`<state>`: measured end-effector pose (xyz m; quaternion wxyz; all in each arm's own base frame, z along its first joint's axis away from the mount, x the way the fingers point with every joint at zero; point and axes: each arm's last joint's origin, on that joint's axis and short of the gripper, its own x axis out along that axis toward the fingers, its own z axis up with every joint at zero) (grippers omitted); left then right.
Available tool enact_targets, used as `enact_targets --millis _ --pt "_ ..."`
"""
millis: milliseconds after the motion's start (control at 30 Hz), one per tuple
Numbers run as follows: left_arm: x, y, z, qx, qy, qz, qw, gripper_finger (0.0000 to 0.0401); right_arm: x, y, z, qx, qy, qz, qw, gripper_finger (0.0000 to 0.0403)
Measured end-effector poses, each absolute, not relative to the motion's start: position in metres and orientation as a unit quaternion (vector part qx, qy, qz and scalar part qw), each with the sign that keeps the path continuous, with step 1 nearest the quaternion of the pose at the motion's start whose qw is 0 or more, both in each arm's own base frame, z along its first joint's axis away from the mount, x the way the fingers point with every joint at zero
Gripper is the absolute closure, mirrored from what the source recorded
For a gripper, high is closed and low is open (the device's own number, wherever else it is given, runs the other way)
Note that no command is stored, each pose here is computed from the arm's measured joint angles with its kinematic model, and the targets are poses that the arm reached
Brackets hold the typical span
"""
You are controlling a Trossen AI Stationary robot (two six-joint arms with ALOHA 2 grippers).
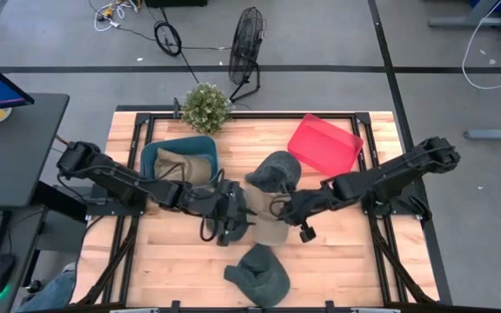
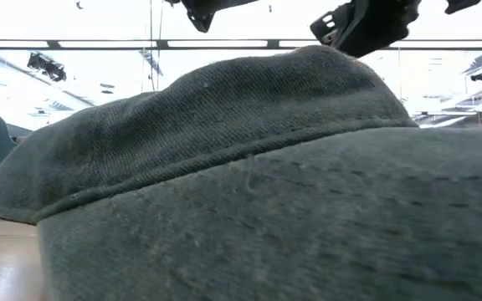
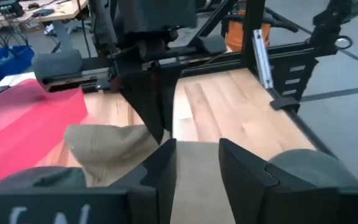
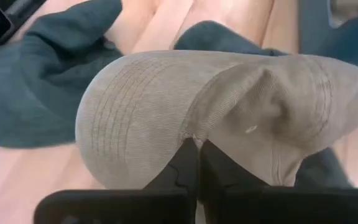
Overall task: Pick & Place hat
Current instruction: Put the brown cap into the blue bin
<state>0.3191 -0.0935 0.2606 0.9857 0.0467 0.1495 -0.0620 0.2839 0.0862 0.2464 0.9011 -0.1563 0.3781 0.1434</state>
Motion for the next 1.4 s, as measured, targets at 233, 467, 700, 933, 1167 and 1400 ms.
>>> enact_targets --millis 233,467,700,933,1167,1400 --pt "0.33 -0.075 0.246 0.085 0.175 -0.038 0.98 0.0204 0.298 0.083 0.241 -0.204 0.342 0.183 0.899 0.04" --pt "0.34 -0.076 0.218 0.084 0.224 -0.099 0.966 0.0168 0.309 0.08 0.229 -0.236 0.343 0.186 0.89 0.0399" --pt "0.345 -0.076 0.201 0.057 0.251 -0.087 0.962 0.0185 0.311 0.081 0.23 -0.256 0.323 0.19 0.891 0.0397" --pt "0.345 -0.075 0.201 0.029 0.256 -0.075 0.963 0.0264 0.312 0.078 0.23 -0.258 0.337 0.126 0.897 0.0391" --pt "0.344 -0.073 0.197 0.005 0.275 -0.028 0.961 0.0387 0.312 0.077 0.231 -0.246 0.338 0.112 0.902 0.035" --pt "0.337 -0.075 0.201 0.0 0.277 0.069 0.958 0.0387 0.309 0.08 0.229 -0.224 0.355 0.061 0.906 0.0283"
